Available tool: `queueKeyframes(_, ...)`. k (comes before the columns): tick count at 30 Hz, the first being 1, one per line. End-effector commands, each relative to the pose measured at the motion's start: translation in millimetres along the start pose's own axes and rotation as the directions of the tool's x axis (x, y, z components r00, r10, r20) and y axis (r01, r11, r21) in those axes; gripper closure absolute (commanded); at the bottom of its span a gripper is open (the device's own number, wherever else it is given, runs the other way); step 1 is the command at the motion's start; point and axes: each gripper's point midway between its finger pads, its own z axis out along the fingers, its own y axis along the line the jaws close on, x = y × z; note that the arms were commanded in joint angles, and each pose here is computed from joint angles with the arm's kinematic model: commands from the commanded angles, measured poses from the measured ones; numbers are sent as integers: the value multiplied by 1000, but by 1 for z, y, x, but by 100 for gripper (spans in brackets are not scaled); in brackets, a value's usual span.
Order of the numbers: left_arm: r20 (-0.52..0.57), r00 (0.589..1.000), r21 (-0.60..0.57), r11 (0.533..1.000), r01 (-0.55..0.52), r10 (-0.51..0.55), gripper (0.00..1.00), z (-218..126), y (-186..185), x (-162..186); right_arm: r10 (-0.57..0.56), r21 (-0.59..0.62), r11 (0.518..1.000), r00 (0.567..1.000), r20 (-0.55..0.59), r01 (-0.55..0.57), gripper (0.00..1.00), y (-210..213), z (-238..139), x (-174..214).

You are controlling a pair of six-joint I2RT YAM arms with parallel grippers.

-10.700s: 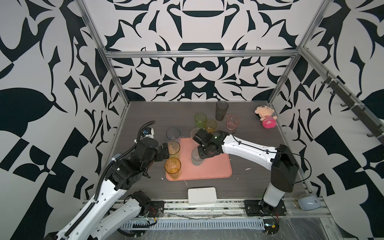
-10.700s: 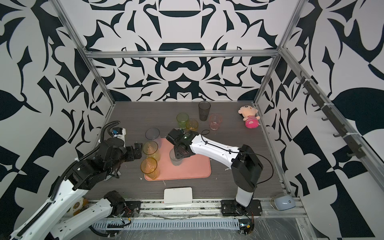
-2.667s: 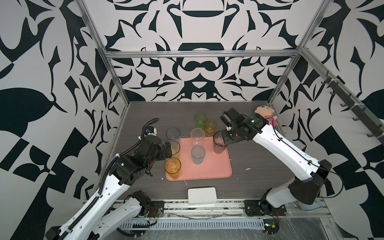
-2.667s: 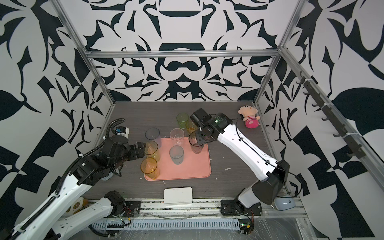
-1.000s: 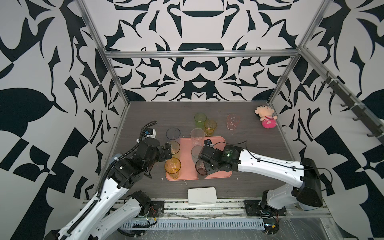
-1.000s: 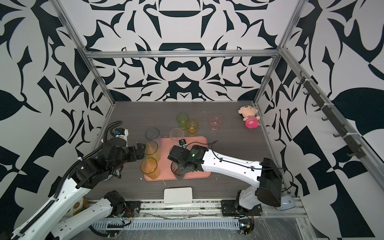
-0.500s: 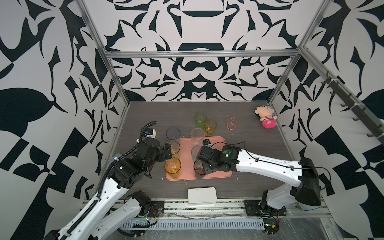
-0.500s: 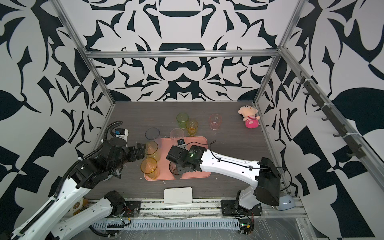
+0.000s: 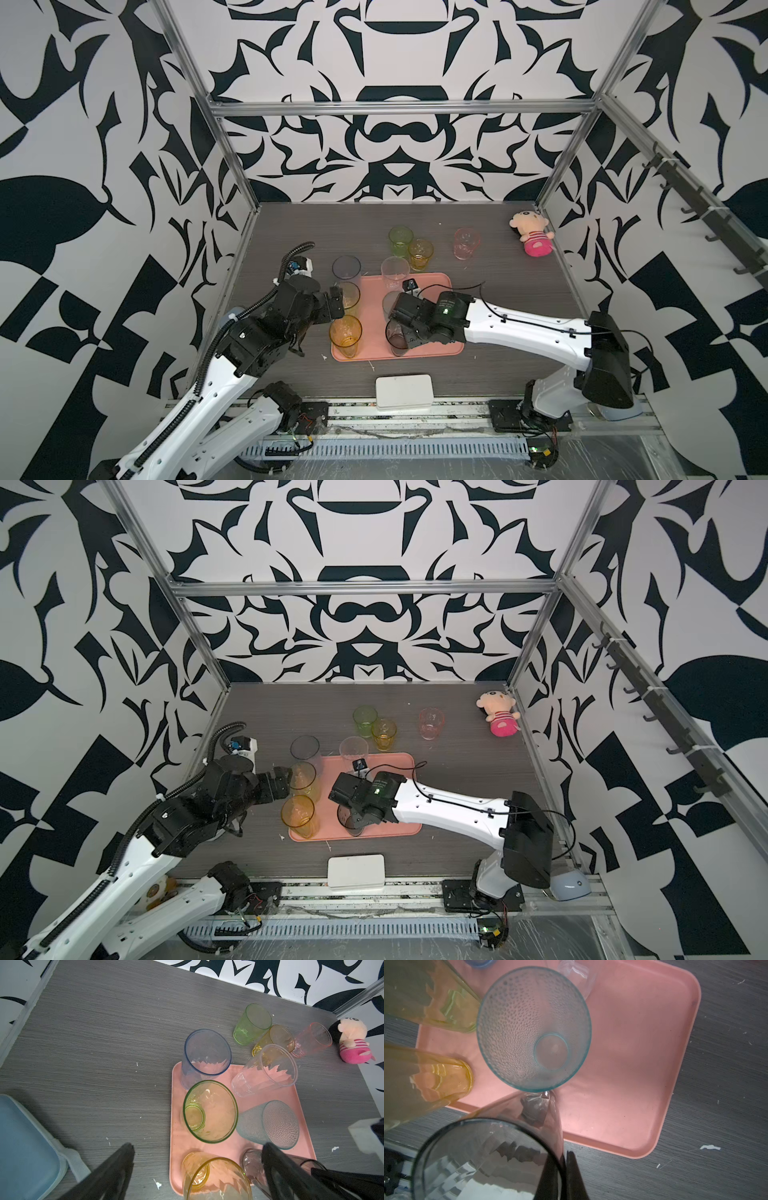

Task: Place the glasses into the tray
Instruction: 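Lower the dark gray cup onto the tray's near corner and open right gripper, then raise right gripper and move it over the green cup beyond the tray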

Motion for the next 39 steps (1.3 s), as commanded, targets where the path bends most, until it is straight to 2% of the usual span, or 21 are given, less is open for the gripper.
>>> queueKeyframes(1, -10, 1000, -6, 1000, 4, -4, 0, 1, 2, 3, 19, -17, 1000, 999, 26, -18, 100, 6, -5, -7)
queueKeyframes(5, -10, 1000, -6, 1000, 6, -6, 1, 1, 2, 4, 19, -10, 1000, 1000, 11, -19, 99, 5, -3, -5)
queueKeyframes(8, -10, 1000, -6, 1000, 6, -6, 0, 1, 3, 5, 18, -13, 1000, 1000, 9, -18, 92, 7, -2, -5)
queueKeyframes(20, -5, 1000, -4, 1000, 8, -8, 1, 0, 3, 4, 5, -10, 1000, 1000, 13, -5, 82, 10, -4, -9)
queueKeyframes(30, -4, 1000, -2, 1000, 10, -10, 0, 0, 3, 4, 3, -13, 1000, 998, 56, -2, 66, 11, -20, -24)
queueKeyframes(34, 1, 1000, 0, 1000, 11, -11, 1, -2, 3, 2, -17, -19, 1000, 998, 68, 18, 55, 13, -28, -31)
queueKeyframes(39, -13, 1000, -15, 1000, 2, -2, 1, -4, 6, 5, -36, -25, 999, 994, 100, 39, 52, 14, -43, -43)
